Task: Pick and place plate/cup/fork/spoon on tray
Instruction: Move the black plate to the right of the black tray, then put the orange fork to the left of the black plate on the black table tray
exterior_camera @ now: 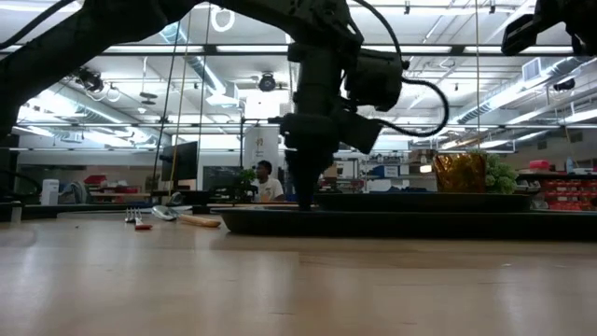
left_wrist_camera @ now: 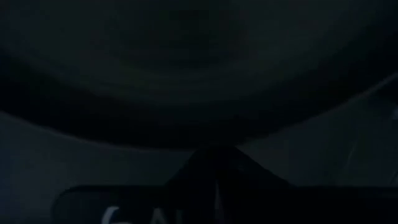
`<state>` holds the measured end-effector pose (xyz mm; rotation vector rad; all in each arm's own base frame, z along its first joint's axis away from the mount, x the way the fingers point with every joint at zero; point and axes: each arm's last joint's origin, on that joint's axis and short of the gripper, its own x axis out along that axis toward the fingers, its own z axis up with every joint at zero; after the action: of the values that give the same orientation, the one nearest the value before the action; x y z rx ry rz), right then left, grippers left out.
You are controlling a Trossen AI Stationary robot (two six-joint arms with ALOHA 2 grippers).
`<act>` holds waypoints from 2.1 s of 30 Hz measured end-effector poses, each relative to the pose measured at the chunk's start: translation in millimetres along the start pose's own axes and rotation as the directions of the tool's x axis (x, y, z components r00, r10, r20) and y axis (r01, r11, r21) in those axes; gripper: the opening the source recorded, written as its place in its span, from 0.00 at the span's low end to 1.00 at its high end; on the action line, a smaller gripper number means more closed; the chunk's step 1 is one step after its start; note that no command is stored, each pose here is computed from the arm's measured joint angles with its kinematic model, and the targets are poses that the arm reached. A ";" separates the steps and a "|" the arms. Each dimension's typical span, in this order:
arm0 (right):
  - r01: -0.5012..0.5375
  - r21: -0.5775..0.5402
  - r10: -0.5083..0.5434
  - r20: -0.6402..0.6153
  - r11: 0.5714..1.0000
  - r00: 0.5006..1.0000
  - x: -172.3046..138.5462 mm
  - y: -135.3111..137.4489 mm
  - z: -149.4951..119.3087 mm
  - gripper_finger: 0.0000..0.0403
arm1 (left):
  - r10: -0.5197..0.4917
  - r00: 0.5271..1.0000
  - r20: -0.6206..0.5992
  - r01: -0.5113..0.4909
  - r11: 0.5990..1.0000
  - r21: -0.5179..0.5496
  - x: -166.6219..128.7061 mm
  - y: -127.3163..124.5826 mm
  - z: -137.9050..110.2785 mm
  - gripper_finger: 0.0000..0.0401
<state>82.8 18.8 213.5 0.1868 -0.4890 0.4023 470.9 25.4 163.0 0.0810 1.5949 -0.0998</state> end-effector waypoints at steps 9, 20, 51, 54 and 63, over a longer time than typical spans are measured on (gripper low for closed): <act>-0.002 -0.001 0.002 0.005 1.000 1.000 0.0 0.1 0.5 0.22 | 0.030 0.982 0.184 -0.035 0.999 0.024 -1.0 -4.1 19.2 0.03; -0.002 -0.001 0.002 0.004 1.000 1.000 0.0 0.1 0.4 0.22 | 0.047 0.953 0.300 -0.063 0.997 0.045 -3.9 -2.4 30.4 0.03; -0.011 -0.054 0.007 -0.069 0.998 0.998 -0.1 0.1 -6.8 0.22 | 0.307 0.951 -0.042 -0.309 0.951 -0.029 -92.5 -83.7 -44.0 0.02; -0.023 -0.080 0.017 -0.070 0.997 0.997 0.1 1.0 -6.9 0.22 | 0.351 0.936 -0.028 -0.352 0.936 -0.024 -92.8 -97.6 -44.3 0.03; -0.142 -0.050 0.137 -0.098 0.989 0.986 -0.2 5.2 -8.5 0.22 | 0.523 0.850 -0.056 -0.526 0.849 -0.051 -76.3 -97.6 -68.8 0.01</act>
<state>84.0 25.7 206.5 0.0778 -0.4215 0.5309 393.5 -62.9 242.4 0.4704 1.5621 0.3850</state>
